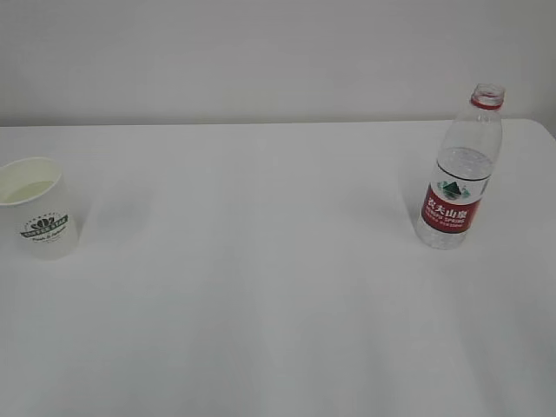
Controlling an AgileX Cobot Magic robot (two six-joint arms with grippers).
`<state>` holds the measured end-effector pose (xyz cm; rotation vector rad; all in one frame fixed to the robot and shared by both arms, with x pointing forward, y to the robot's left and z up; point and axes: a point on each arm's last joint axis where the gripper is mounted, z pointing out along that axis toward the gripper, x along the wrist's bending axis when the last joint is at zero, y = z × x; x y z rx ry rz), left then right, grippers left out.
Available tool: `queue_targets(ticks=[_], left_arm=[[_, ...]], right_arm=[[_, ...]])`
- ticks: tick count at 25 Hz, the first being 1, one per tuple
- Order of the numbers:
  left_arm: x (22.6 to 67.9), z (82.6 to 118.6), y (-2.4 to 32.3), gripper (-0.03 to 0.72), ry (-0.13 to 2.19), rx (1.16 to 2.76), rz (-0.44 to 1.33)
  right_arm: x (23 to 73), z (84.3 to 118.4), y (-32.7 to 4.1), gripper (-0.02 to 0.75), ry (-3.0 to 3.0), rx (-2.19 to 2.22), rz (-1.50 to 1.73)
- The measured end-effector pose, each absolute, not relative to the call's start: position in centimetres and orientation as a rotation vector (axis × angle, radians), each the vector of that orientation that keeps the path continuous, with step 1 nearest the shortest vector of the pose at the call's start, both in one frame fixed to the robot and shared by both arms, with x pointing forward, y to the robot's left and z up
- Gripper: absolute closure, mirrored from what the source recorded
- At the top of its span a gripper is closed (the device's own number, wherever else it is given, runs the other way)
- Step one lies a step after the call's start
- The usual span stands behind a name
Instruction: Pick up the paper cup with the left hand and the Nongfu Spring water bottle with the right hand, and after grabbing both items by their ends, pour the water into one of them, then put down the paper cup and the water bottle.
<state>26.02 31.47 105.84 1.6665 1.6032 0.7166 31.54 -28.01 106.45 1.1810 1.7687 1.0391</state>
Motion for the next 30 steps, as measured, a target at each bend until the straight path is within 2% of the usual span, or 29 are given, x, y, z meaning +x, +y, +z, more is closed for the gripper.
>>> queue_targets(ticks=[24,30], left_arm=[[26.0,105.8,31.4,0.237,1.602,1.666,0.698],[26.0,105.8,31.4,0.237,1.602,1.666,0.698]], right_arm=[[28.9,105.8,-29.7,0.145,1.971,1.519,0.658],[28.8,105.2,-29.6,0.145,1.985,1.552,0.655]])
